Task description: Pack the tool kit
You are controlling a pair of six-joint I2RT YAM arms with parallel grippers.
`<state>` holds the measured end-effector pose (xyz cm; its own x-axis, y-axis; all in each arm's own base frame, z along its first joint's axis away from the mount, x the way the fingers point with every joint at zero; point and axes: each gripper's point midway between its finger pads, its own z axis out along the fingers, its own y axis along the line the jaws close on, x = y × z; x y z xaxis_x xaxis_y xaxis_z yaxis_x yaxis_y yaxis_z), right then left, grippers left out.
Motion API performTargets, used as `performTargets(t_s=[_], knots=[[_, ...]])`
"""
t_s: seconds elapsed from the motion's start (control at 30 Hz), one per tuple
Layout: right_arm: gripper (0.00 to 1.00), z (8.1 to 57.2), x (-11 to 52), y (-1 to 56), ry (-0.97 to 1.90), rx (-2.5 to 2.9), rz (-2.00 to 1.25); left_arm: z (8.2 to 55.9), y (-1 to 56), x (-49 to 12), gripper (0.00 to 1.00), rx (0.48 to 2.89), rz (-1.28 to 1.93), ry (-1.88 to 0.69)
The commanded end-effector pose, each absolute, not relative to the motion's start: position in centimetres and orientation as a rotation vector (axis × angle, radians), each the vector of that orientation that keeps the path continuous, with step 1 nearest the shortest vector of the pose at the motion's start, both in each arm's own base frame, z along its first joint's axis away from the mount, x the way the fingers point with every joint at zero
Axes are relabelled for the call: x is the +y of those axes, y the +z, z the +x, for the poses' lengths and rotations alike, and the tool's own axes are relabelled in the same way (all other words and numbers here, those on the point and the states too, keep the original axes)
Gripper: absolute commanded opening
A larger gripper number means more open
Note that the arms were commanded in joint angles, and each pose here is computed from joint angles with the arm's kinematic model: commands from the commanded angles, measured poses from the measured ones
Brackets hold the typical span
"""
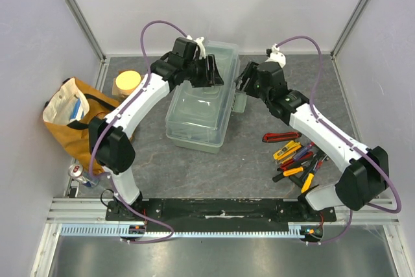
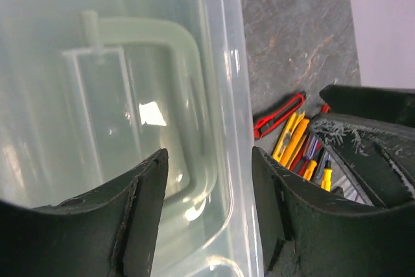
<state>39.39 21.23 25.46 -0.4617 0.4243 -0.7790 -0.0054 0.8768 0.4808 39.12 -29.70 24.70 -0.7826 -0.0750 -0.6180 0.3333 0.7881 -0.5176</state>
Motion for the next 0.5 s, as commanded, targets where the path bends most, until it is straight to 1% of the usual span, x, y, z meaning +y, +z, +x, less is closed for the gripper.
performTargets(t_s=[0.0,0.07,0.2,0.33,0.47], knots=[[0.71,39.1,19.9,25.8,0.524,1.989,0.343,40.4,24.8,-29.9,0.62,2.324,0.104,-0.797],[0.71,39.2,19.4,25.6,0.52,1.994,0.358,40.2,23.9,-30.2,0.61,2.357,0.096,-0.806],[0.71,39.3,18.9,25.0,0.528,2.009,0.375,39.0,23.5,-31.6,0.61,2.408,0.141,-0.915],[0.71,39.6,18.8,25.0,0.558,2.019,0.383,36.8,24.6,-33.2,0.6,2.422,0.266,-1.095],[0.72,39.7,19.2,25.6,0.622,2.026,0.371,35.4,26.6,-34.2,0.58,2.376,0.333,-1.261]])
